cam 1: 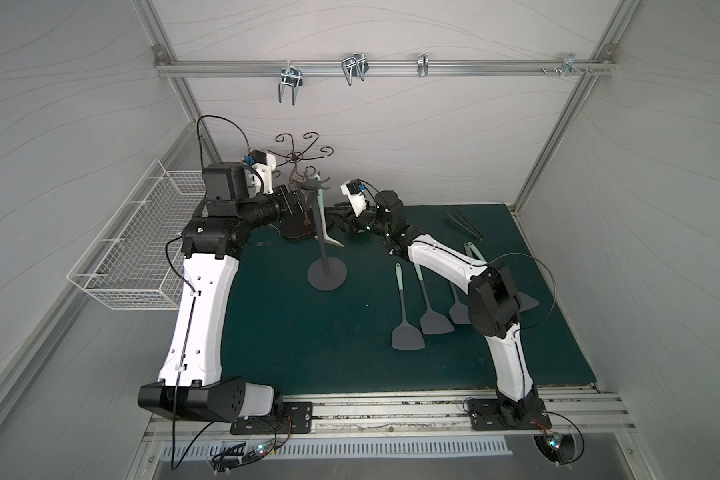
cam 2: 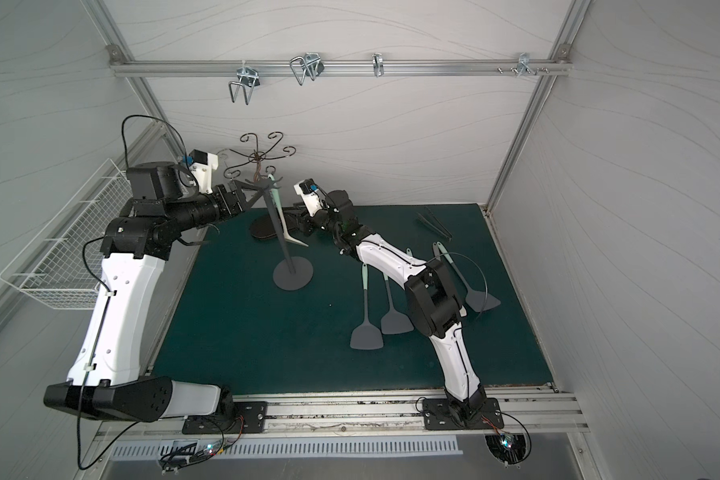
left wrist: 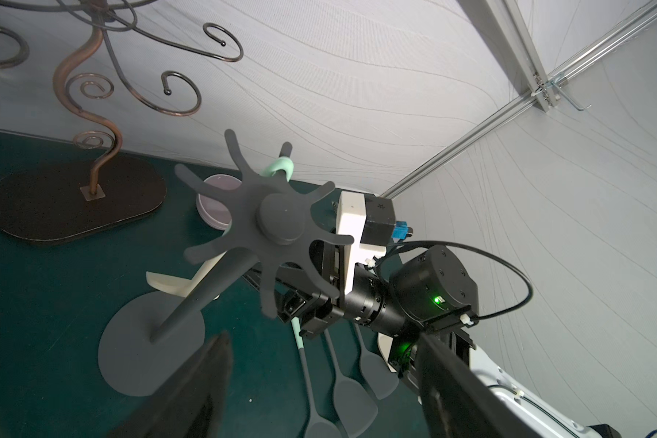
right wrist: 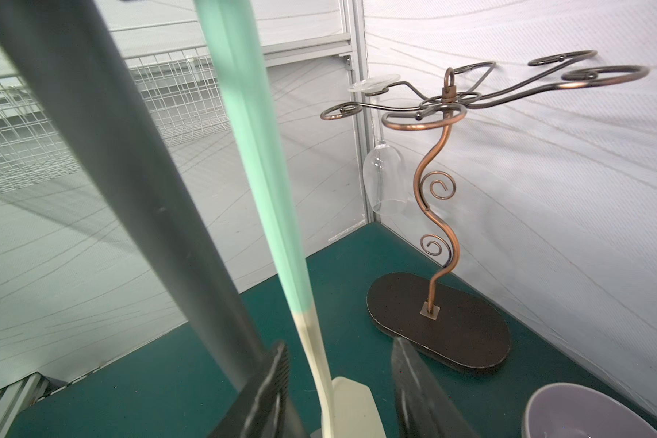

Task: Take the spatula off the kitchen utensil rack
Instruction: Take off the spatula from the rack.

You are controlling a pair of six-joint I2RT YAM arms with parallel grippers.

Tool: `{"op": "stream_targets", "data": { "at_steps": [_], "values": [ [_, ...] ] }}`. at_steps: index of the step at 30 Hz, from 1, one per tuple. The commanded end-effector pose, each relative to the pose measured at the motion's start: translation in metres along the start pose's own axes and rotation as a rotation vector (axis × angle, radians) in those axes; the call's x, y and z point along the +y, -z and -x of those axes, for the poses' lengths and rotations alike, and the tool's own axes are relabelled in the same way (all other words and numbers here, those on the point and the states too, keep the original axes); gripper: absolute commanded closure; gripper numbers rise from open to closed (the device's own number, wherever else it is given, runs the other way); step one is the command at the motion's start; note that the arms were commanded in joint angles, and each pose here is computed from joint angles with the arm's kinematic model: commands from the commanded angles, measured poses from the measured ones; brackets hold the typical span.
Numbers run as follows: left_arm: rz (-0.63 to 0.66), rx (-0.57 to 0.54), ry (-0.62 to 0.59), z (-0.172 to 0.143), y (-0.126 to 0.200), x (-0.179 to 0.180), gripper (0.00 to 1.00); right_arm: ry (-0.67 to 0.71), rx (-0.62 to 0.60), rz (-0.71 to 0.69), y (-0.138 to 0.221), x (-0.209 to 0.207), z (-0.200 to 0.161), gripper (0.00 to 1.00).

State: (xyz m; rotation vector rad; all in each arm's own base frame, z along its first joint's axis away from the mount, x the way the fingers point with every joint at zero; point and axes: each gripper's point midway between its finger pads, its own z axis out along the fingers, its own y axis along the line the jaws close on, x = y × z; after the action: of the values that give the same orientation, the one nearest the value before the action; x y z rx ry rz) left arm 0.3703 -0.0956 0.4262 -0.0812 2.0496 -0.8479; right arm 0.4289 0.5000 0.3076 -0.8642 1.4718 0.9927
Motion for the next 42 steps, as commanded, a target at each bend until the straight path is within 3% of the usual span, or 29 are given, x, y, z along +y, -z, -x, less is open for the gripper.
{"op": "stream_targets", "data": {
  "at_steps": [1,15,18,23,26,31,42],
  "values": [
    [-0.025,-0.066,-0.063,0.014,0.01,-0.01,0.19,-0.006,-0.035,0.049,-0.013,0.008,0.002,0.54],
    [-0.003,-0.065,-0.057,0.007,0.01,-0.004,0.19,0.021,-0.022,0.088,-0.035,0.014,-0.014,0.5],
    [0.003,-0.066,-0.056,0.006,0.01,-0.002,0.19,0.03,-0.021,0.077,-0.035,0.012,-0.016,0.59],
    [0.014,-0.072,-0.063,0.006,0.012,-0.001,0.19,0.106,-0.033,0.004,-0.025,0.006,-0.005,0.9],
    [0.02,-0.078,-0.067,0.007,0.014,-0.001,0.19,0.194,-0.057,-0.061,-0.015,0.004,0.009,0.99],
    [0.019,-0.081,-0.066,0.007,0.016,-0.003,0.19,0.318,-0.065,-0.133,-0.004,0.006,0.037,1.0],
    [0.002,-0.067,-0.046,0.004,0.014,-0.004,0.19,0.263,-0.154,-0.232,0.017,-0.001,0.084,1.0]
  ]
}}
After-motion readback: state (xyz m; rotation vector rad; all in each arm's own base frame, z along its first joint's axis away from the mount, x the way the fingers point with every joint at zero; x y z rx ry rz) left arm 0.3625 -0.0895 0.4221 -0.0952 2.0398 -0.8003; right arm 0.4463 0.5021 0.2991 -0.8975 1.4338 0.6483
